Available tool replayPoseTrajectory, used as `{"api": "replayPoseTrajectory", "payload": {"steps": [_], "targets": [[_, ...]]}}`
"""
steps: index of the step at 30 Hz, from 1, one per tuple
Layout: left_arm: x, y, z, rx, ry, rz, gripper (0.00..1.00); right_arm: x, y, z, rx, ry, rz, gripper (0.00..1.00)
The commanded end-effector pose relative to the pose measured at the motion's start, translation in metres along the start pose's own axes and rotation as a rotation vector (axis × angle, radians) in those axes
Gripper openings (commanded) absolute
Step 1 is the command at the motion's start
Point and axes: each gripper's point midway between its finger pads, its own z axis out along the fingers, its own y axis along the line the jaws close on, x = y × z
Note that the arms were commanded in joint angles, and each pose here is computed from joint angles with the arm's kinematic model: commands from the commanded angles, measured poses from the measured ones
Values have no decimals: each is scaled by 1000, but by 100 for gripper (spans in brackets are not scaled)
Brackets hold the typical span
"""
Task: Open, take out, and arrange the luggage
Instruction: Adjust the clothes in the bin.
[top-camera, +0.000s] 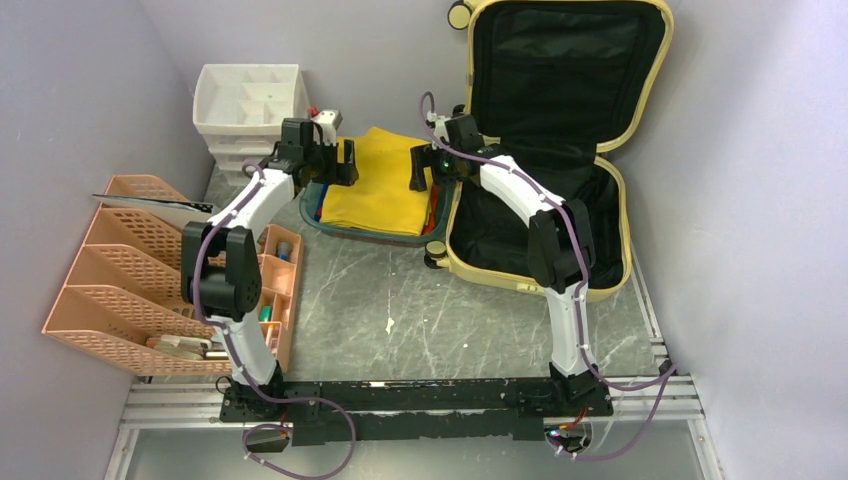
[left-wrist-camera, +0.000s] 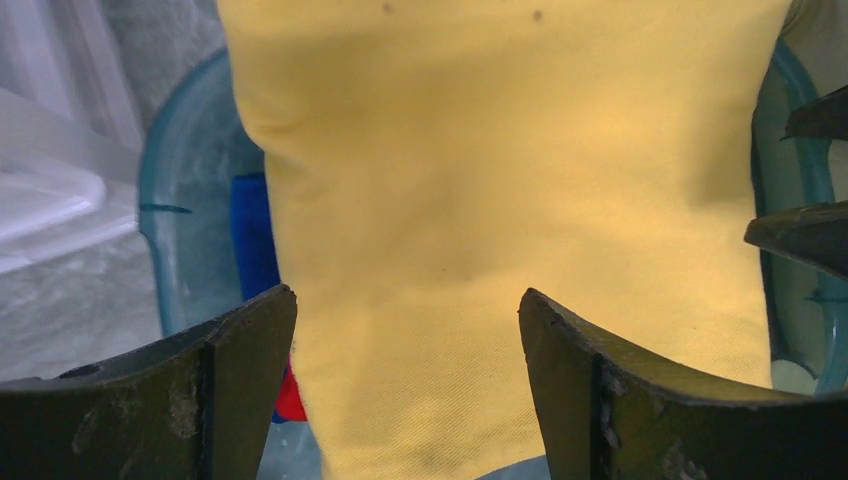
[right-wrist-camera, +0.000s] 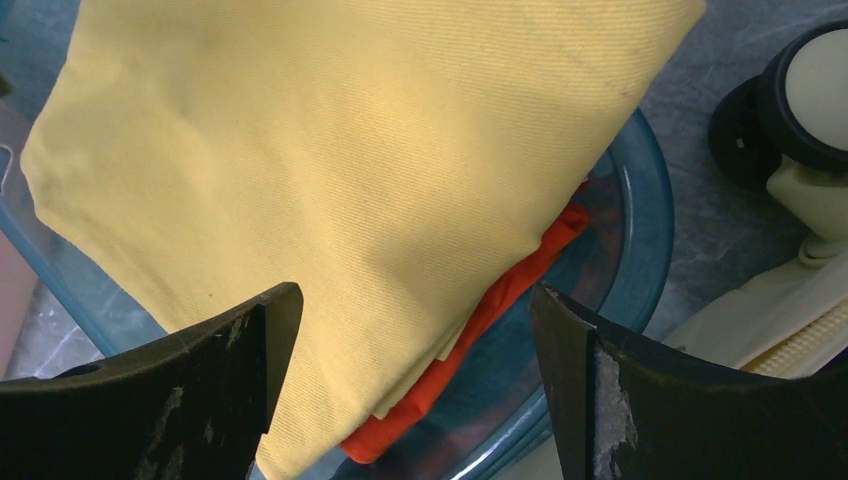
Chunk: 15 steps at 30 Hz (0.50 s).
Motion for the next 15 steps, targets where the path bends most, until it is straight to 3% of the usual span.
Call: {"api": "replayPoseTrajectory", "payload": {"steps": [1,7,15], "targets": [[6,-10,7,79,47,-90,86,-33,11,-25,-7,-101,-53,89],[21,9,17,45,92,-121,84,-28,10,-26,-3,-95,-63,88],[27,32,27,-45,84,-59,81,-22,9,-23,-3,-82,-80,79]]}}
